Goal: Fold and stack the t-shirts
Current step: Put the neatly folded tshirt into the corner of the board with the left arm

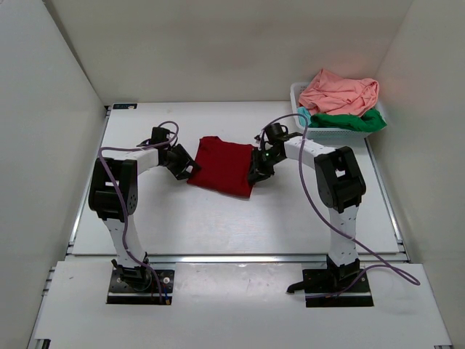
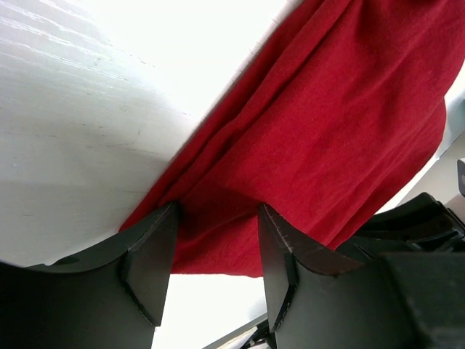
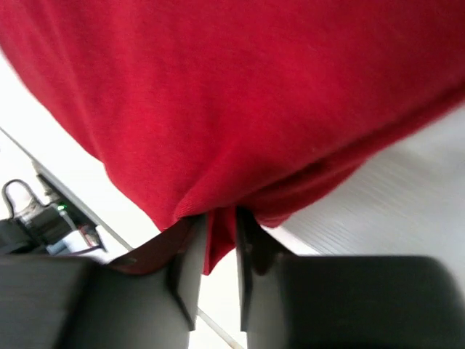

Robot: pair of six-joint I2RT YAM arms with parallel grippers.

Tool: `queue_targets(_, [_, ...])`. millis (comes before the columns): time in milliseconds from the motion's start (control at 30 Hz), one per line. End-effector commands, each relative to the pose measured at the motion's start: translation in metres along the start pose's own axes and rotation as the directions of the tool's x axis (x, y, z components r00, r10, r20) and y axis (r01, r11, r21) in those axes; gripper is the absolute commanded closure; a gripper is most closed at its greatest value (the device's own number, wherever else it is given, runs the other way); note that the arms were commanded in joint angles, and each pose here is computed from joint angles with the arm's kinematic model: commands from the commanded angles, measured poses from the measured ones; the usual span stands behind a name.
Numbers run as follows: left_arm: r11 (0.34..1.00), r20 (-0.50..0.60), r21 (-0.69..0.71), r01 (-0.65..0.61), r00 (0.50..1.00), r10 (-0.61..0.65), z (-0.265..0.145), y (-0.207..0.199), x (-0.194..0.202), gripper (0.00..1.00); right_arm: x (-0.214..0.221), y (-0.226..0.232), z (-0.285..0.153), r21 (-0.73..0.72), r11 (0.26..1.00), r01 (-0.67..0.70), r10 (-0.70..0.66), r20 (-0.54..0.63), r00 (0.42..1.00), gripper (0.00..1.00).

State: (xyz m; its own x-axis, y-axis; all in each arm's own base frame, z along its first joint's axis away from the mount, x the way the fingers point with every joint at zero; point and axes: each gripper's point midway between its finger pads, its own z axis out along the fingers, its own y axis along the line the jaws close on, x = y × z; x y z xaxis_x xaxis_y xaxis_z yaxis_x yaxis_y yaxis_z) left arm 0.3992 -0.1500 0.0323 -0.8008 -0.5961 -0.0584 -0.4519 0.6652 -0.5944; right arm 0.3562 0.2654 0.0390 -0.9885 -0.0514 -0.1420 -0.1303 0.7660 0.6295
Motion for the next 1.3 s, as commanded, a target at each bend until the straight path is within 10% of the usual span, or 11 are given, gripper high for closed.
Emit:
queue_targets(0, [0.998,-0.004,0.048,-0.034,0.999,0.034,-0.009,-0.018,0.001,0.41,-0.018,0.0,-0.021,0.069,0.997,0.036,-0.04,0.058,0.997,0.76])
queue_targets(633, [0.996,0.045,0.069,-0.048,0.998,0.044,-0.04,-0.032,-0.012,0.41,-0.026,-0.009,-0.057,0.147,0.989,-0.017,-0.009,0.174,0.985,0.3])
queue_targets(1267, [0.998,0.028,0.042,-0.05,0.998,0.049,-0.034,-0.019,-0.005,0.4,-0.041,-0.005,-0.023,0.247,0.967,-0.062,0.02,0.169,0.985,0.3])
